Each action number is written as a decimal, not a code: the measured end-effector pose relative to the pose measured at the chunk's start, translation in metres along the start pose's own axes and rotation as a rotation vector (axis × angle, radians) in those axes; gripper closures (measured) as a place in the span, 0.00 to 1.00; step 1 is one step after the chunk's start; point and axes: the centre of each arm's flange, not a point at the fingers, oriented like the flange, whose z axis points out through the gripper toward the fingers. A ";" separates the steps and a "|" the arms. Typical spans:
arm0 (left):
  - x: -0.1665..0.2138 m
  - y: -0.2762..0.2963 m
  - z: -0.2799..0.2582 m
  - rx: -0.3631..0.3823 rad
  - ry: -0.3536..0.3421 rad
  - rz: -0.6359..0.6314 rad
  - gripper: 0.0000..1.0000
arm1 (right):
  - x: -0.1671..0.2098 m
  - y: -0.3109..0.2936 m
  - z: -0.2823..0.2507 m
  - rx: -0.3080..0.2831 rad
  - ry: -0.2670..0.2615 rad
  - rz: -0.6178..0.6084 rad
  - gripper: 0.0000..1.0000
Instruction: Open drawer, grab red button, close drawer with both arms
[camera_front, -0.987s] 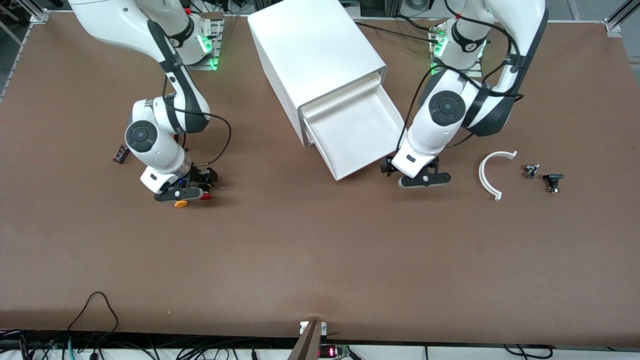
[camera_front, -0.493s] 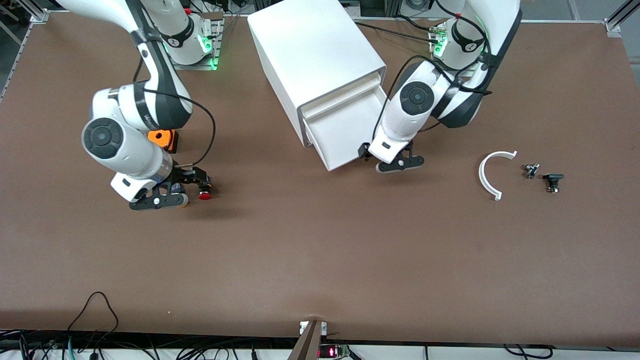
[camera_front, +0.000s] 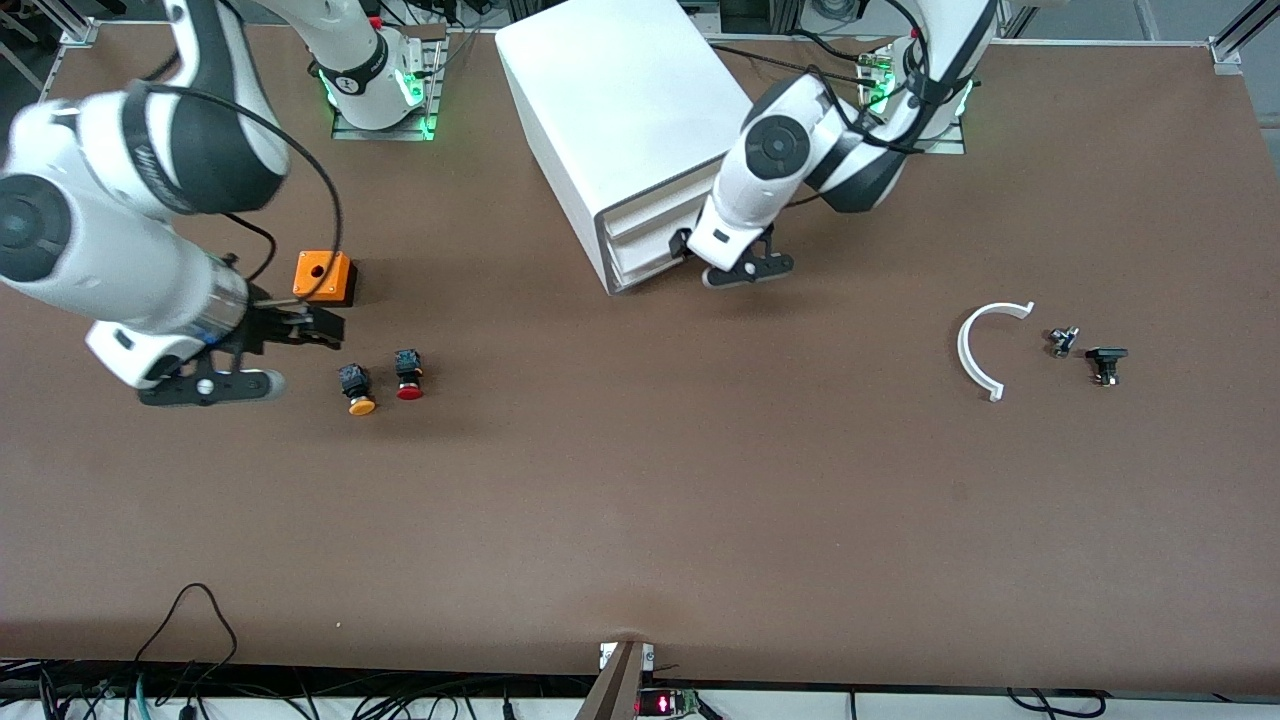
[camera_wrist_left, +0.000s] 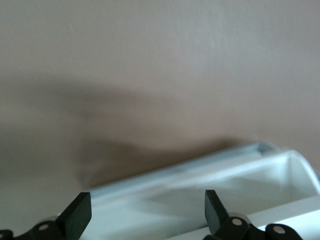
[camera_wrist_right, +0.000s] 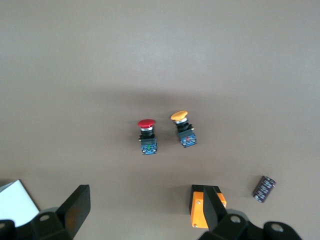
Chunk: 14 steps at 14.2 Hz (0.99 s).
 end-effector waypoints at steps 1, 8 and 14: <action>-0.011 0.002 0.002 0.005 -0.002 0.014 0.00 | -0.005 0.017 -0.016 0.013 0.020 0.022 0.00; -0.003 -0.008 -0.002 -0.007 0.008 -0.007 0.00 | -0.041 0.121 -0.064 -0.020 0.016 0.110 0.00; 0.157 -0.131 -0.114 -0.078 0.194 0.164 0.00 | -0.059 0.145 -0.072 -0.020 0.020 0.070 0.00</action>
